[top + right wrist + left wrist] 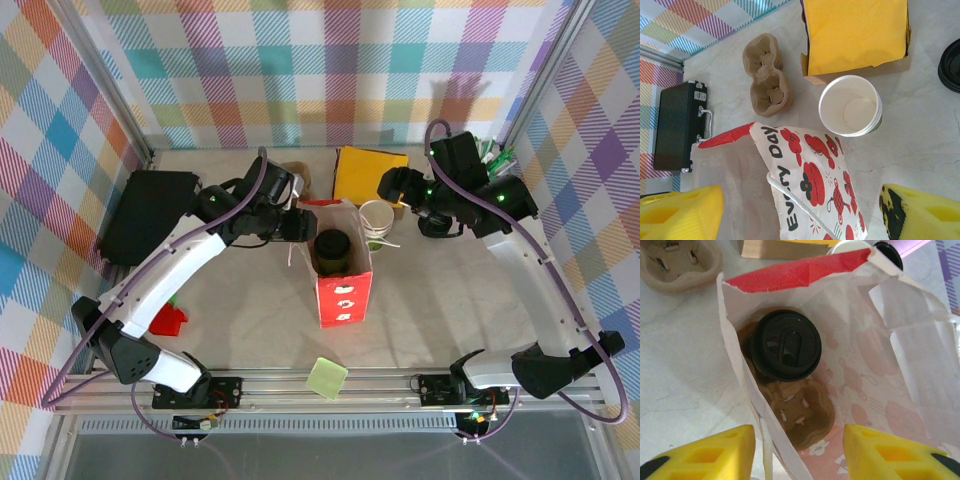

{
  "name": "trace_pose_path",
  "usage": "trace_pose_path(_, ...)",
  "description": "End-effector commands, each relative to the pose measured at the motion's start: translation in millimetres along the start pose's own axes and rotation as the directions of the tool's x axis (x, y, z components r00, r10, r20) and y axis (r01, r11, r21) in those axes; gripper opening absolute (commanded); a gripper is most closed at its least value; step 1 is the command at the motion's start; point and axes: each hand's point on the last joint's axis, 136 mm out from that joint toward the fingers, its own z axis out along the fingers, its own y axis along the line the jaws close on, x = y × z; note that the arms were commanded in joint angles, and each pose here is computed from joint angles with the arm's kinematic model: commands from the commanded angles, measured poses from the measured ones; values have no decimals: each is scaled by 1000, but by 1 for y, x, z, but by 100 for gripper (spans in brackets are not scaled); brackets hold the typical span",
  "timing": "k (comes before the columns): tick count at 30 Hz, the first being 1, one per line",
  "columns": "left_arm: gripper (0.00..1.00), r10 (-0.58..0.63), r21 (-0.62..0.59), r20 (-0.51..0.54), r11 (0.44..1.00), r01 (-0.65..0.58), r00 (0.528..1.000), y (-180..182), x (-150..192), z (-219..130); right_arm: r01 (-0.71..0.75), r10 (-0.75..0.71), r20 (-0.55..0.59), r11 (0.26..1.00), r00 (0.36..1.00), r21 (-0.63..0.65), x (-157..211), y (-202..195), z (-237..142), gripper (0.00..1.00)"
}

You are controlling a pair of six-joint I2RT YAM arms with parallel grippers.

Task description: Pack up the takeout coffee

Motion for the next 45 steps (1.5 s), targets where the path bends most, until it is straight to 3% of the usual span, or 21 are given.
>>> trace_pose_path(1,44,6,-26,-6,1000,-6,1000,0,1,0,-19,19,-7,999,1000,-38,-3,5,2,82)
trace_pose_path(10,24,45,-82,-6,996,-45,999,11,1,4,-32,29,-49,998,998,-56,-1,9,14,82)
trace_pose_path(19,4,101,-51,32,994,-99,994,6,1,-13,-40,35,-66,996,997,-75,0,13,17,82)
trace_pose_path(31,0,138,-24,99,990,-136,985,8,9,-40,-15,6,-64,991,998,-137,-3,26,21,80)
trace_pose_path(45,0,92,-66,138,994,-84,986,21,8,-36,17,-25,-52,990,998,-142,-5,27,23,80)
